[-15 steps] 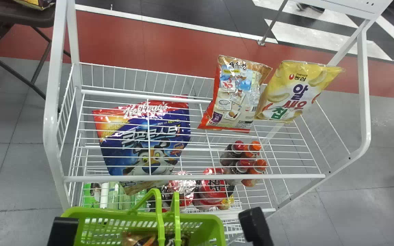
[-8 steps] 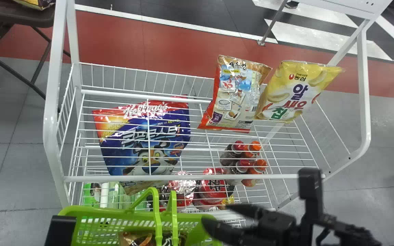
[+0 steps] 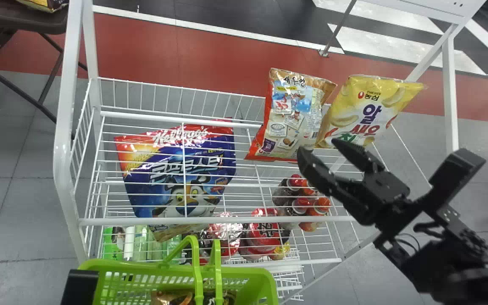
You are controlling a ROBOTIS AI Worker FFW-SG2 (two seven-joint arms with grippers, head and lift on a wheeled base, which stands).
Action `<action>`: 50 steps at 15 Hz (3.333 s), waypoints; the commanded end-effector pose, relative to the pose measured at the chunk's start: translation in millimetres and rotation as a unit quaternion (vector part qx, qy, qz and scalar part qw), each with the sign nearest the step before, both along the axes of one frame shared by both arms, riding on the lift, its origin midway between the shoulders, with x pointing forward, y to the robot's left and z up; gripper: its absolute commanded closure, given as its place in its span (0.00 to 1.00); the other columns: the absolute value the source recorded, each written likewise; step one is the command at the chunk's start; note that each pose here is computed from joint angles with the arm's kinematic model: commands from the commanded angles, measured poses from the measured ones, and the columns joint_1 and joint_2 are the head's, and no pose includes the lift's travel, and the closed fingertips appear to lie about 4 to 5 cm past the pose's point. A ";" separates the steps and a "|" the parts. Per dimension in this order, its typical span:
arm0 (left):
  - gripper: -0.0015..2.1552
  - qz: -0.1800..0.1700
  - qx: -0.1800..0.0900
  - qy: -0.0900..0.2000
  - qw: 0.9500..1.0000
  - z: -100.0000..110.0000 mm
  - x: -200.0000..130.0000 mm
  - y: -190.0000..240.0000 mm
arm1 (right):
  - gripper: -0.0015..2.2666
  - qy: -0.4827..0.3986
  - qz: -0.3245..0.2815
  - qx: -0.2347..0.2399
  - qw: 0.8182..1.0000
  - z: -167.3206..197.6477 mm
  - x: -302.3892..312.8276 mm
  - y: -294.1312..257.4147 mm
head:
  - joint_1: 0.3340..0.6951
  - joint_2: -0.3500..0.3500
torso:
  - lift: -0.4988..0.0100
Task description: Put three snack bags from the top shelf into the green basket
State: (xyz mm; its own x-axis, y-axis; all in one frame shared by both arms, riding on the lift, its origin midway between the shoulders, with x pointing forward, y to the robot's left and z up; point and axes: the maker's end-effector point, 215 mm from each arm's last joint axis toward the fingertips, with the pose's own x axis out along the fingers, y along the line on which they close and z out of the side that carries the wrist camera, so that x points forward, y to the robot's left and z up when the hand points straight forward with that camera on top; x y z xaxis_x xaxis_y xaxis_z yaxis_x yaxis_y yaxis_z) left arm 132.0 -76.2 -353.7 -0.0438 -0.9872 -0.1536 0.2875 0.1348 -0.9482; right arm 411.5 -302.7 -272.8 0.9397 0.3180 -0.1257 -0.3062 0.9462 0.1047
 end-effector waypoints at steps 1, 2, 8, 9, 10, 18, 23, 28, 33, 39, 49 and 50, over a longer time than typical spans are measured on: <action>0.99 0.000 0.001 -0.001 1.000 0.2 0.4 -1.0 | 0.06 -0.013 -0.027 -0.014 0.999 -3.3 33.4 -12.8 | 1.00 0.00 | 0.88; 0.99 -0.001 0.002 0.001 1.000 -0.5 -0.4 -0.9 | 0.06 -0.012 -0.040 -0.018 0.999 -7.3 44.1 -19.3 | 1.00 0.00 | 0.88; 0.99 -0.004 0.010 -0.003 1.000 -2.6 2.3 -1.5 | 0.06 0.020 -0.082 -0.038 0.996 -39.6 84.1 -35.6 | 1.00 0.00 | 0.88; 0.99 -0.004 0.010 -0.004 1.000 -2.4 2.8 -1.5 | 0.07 0.027 -0.077 -0.036 0.996 -46.6 89.9 -33.5 | 1.00 0.00 | 0.88; 0.99 -0.004 0.010 -0.005 1.000 -2.0 3.6 -1.7 | 0.07 0.036 -0.068 -0.034 0.996 -54.3 95.8 -30.4 | 1.00 0.00 | 0.88; 1.00 -0.011 0.009 -0.001 1.000 0.1 -0.3 -2.6 | 0.95 0.061 -0.032 -0.030 0.997 -66.0 94.1 -12.8 | 1.00 0.00 | 0.88; 0.99 -0.016 0.008 -0.003 1.000 3.8 -5.7 -5.5 | 0.98 0.047 -0.028 -0.017 0.998 -46.6 71.5 -16.5 | 1.00 0.00 | 0.88; 0.99 -0.016 0.008 -0.003 1.000 3.9 -6.4 -5.8 | 0.98 0.027 0.015 0.024 0.999 17.6 15.7 -8.5 | 1.00 0.00 | 0.88; 0.99 -0.012 0.003 -0.001 1.000 1.7 -6.4 -7.9 | 0.98 0.146 0.046 0.067 0.986 23.1 -66.2 -0.6 | 1.00 0.00 | 0.88; 0.99 -0.009 0.003 -0.003 1.000 1.0 -4.3 -7.0 | 0.98 0.313 0.042 0.084 0.945 -29.0 -154.7 17.6 | 1.00 0.00 | 0.88; 0.99 -0.009 -0.002 -0.010 1.000 5.3 -1.5 -7.9 | 0.98 0.450 0.123 0.140 0.874 -121.3 -215.8 93.0 | 1.00 0.00 | 0.88; 0.99 -0.009 -0.001 -0.010 1.000 4.6 -0.9 -7.3 | 0.98 0.462 0.132 0.147 0.865 -129.7 -221.1 100.7 | 1.00 0.00 | 0.88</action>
